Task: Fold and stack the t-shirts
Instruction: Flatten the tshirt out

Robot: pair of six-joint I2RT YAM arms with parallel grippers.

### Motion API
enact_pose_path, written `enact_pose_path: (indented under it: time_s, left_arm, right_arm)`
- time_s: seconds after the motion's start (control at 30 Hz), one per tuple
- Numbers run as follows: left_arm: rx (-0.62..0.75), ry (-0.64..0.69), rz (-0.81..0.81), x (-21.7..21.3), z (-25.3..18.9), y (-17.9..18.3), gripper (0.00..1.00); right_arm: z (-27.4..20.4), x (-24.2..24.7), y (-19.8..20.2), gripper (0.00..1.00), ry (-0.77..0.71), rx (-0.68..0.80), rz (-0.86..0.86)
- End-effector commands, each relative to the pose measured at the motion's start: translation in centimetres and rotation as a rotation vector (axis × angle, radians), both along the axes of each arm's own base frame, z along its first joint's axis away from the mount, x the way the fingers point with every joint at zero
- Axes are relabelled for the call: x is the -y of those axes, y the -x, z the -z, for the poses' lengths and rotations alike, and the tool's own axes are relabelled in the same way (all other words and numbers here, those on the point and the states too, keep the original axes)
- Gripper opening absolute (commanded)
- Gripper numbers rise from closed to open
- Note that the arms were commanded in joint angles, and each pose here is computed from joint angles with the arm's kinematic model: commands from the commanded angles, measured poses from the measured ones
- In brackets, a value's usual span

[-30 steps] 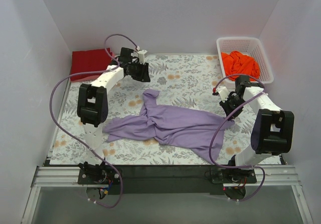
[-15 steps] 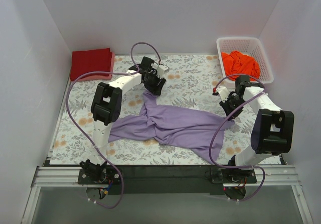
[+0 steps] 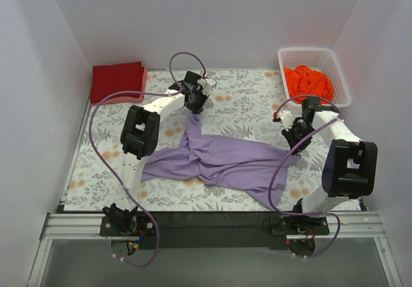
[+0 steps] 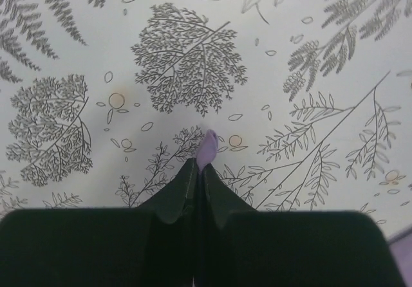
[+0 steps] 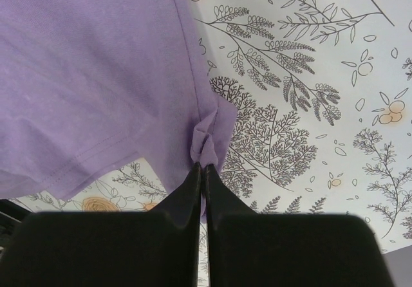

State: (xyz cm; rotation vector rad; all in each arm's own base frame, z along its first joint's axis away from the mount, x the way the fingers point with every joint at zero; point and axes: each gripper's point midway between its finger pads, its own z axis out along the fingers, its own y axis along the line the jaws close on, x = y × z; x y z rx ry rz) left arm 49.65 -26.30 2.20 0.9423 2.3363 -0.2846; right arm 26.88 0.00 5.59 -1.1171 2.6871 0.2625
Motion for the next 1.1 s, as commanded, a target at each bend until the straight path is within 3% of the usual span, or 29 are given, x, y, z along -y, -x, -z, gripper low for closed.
enact_pose_path:
  time_s: [0.0, 0.17, 0.23, 0.33, 0.5, 0.7, 0.83, 0.97, 1.0, 1.07]
  left_arm:
    - [-0.013, -0.007, -0.232, -4.5, 0.3, -2.2, 0.0]
    - [0.085, 0.277, -0.427, -9.9, -11.3, -6.0, 0.0]
    - [0.145, 0.337, -0.52, -12.9, -15.5, -6.6, 0.0]
    - [0.204, 0.313, -0.617, -15.0, -18.0, -5.9, 0.0]
    - [0.269, 0.165, -0.922, -19.6, -17.5, -3.8, 0.0]
    - [0.143, 0.072, -1.023, -20.7, -11.9, -1.4, 0.0]
    - [0.073, 0.054, -0.92, -18.2, -9.1, 0.2, 0.0]
    - [-0.014, 0.016, -0.737, -14.8, -5.0, 5.4, 0.0]
    - [0.027, 0.046, -0.679, -13.1, -6.3, 5.8, 0.0]
    - [0.021, 0.062, -0.615, -12.0, -6.1, 7.0, 0.11]
  right_arm:
    - [-1.9, -0.3, -1.1, 0.01, -0.024, 0.049, 0.019]
    - [-5.7, 0.4, -4.5, 0.01, -0.038, 0.192, 0.053]
    - [-7.5, 0.4, -6.2, 0.01, -0.053, 0.248, 0.076]
    - [-8.9, 0.1, -7.4, 0.01, -0.081, 0.28, 0.096]
    - [-9.4, -0.5, -7.7, 0.01, -0.11, 0.288, 0.094]
    - [-9.5, -0.6, -7.9, 0.01, -0.111, 0.287, 0.094]
    - [-8.6, -0.1, -7.5, 0.01, -0.076, 0.268, 0.081]
    - [-6.9, 0.8, -6.2, 0.01, -0.021, 0.224, 0.068]
    - [-6.3, 0.9, -5.8, 0.01, -0.015, 0.207, 0.064]
    - [-5.8, 0.8, -5.5, 0.01, -0.019, 0.193, 0.065]
